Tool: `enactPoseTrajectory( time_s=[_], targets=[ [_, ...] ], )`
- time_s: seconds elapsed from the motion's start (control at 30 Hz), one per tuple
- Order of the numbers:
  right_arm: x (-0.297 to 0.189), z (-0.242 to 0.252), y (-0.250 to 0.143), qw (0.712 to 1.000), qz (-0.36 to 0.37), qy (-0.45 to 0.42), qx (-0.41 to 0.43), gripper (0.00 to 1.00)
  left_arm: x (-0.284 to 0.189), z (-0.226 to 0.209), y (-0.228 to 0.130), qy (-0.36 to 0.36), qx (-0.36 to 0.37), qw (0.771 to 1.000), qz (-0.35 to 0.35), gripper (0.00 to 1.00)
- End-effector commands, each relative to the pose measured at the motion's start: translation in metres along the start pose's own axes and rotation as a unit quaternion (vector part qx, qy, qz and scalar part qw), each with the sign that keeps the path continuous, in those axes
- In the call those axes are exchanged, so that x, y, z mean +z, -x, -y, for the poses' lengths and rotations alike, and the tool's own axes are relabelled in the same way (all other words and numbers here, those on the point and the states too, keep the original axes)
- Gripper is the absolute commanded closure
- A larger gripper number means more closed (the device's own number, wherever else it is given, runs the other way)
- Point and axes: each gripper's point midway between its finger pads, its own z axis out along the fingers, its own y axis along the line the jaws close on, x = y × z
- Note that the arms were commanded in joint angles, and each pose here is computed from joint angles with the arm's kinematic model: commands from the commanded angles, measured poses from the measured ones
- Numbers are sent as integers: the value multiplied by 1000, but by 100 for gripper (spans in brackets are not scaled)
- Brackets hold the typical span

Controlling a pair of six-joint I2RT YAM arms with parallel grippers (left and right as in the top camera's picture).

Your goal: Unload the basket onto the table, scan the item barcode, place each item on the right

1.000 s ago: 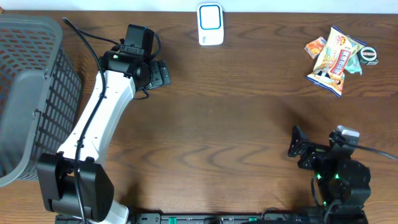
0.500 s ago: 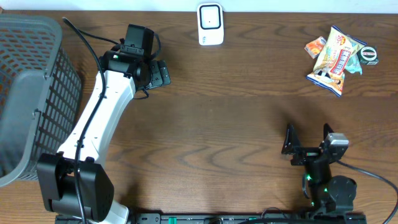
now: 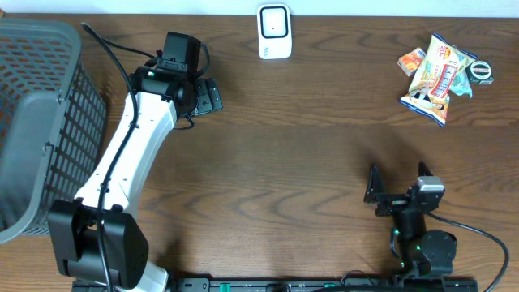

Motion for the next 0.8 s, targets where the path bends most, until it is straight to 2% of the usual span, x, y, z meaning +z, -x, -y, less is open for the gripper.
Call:
enactPoseTrajectory(
  time_s=[0.0, 0.23, 0.43, 0.77],
  targets=[
    [0, 5, -2, 1000, -2, -15, -16, 1, 1, -2, 0, 3, -2, 1000, -1, 2],
    [0, 6, -2, 1000, -3, -15, -18, 1, 1, -2, 0, 3, -2, 1000, -1, 2],
    [0, 6, -2, 998, -4, -15, -56, 1, 1, -2, 0, 3, -2, 1000, -1, 2],
    [0, 7, -2, 998, -4, -18, -57, 1, 1, -2, 0, 3, -2, 1000, -1, 2]
  ],
)
